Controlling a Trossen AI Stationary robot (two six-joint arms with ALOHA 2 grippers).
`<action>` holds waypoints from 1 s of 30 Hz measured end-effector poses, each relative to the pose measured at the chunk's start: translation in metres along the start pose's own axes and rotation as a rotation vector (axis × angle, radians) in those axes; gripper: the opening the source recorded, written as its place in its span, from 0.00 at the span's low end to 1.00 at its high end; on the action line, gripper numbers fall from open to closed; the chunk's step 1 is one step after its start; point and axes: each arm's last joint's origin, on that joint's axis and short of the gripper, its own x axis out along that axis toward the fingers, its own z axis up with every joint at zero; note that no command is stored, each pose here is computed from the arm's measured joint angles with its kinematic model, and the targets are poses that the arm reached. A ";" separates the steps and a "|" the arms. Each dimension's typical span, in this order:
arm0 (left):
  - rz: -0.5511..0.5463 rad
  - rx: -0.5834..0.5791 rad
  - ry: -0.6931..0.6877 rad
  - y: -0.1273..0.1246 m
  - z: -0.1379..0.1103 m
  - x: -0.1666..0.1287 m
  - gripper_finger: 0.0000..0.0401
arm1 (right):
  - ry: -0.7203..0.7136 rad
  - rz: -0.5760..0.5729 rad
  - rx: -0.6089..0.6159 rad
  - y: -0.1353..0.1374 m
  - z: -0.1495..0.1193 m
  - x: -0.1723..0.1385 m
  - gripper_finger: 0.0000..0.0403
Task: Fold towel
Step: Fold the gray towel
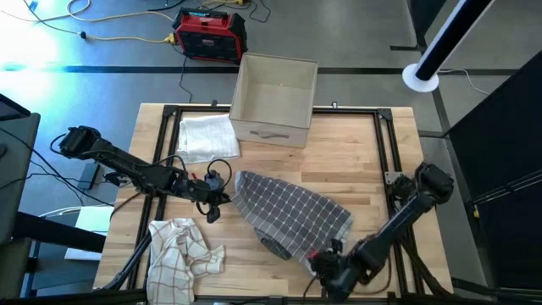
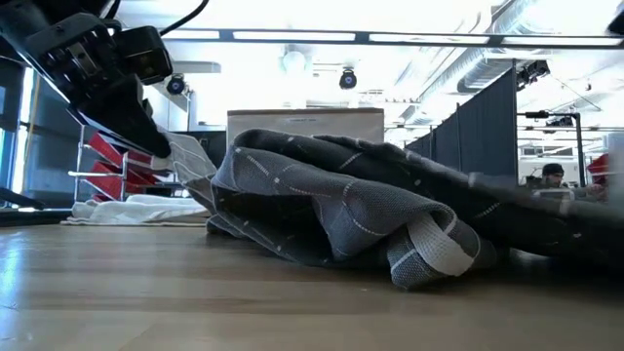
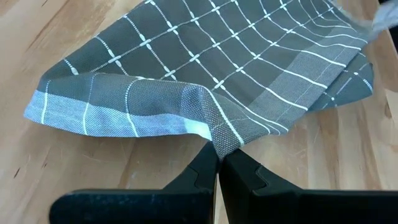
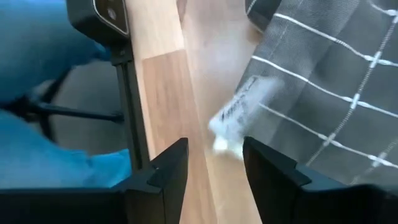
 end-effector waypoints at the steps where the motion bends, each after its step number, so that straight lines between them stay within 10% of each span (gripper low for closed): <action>1: -0.004 0.000 0.002 0.000 0.000 0.000 0.00 | 0.010 -0.038 -0.017 0.005 -0.001 0.002 0.35; 14: -0.016 0.001 0.013 0.000 -0.001 0.000 0.00 | 0.241 -0.241 -0.016 0.027 -0.010 0.054 0.48; 30: -0.032 0.016 0.045 0.000 -0.003 0.000 0.00 | 0.056 -0.328 0.059 0.022 0.000 0.057 0.70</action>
